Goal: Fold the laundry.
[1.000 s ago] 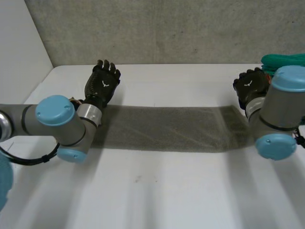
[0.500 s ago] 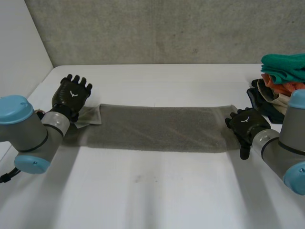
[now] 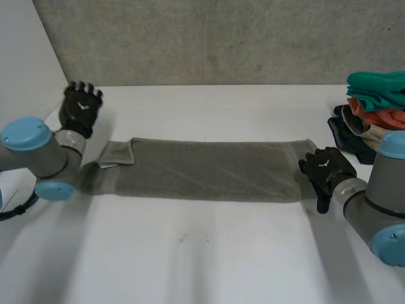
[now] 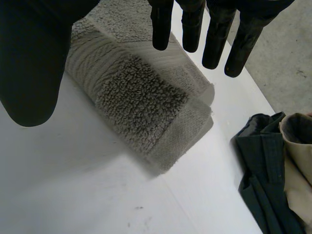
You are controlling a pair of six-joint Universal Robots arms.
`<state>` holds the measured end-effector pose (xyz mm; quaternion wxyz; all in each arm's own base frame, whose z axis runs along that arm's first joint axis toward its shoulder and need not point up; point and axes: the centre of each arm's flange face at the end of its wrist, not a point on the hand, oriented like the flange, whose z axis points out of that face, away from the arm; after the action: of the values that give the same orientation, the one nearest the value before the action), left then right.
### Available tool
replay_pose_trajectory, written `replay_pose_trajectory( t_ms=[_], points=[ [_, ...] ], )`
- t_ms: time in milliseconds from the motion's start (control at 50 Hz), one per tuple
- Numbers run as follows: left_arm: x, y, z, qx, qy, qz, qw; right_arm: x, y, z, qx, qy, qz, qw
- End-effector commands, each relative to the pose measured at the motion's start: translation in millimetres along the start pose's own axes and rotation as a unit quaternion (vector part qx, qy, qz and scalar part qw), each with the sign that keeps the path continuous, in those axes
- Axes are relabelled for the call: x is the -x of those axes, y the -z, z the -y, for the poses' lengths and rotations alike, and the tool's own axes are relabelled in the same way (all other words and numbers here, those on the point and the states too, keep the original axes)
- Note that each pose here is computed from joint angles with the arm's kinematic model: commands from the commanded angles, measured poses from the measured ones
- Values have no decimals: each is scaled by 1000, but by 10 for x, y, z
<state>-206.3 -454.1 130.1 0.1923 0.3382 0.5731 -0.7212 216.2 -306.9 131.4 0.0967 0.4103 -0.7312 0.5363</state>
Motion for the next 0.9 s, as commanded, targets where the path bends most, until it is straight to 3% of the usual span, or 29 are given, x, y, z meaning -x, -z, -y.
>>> replay_pose_trajectory(
  t_ms=[20, 120, 240, 320, 680, 820, 900],
  points=[
    [107, -11, 37, 1, 30, 19, 999, 36, 26, -20, 4, 0, 6, 1000],
    [0, 193, 207, -13, 48, -28, 998, 42, 31, -37, 6, -1, 8, 1000],
    [-241, 517, 380, -31, 100, -136, 985, 14, 26, -54, 8, -3, 4, 1000],
    [-271, 567, 344, -13, 105, -152, 983, 15, 26, -53, 8, -3, 5, 1000],
    [-314, 137, -145, -3, 61, -116, 991, 13, 26, -61, 9, -3, 4, 1000],
    [128, -259, -228, 2, 33, 22, 999, 14, 27, -64, 10, -3, 4, 1000],
    [169, -221, -32, -16, 40, 28, 999, 26, 33, -72, 11, -4, 7, 1000]
  ],
)
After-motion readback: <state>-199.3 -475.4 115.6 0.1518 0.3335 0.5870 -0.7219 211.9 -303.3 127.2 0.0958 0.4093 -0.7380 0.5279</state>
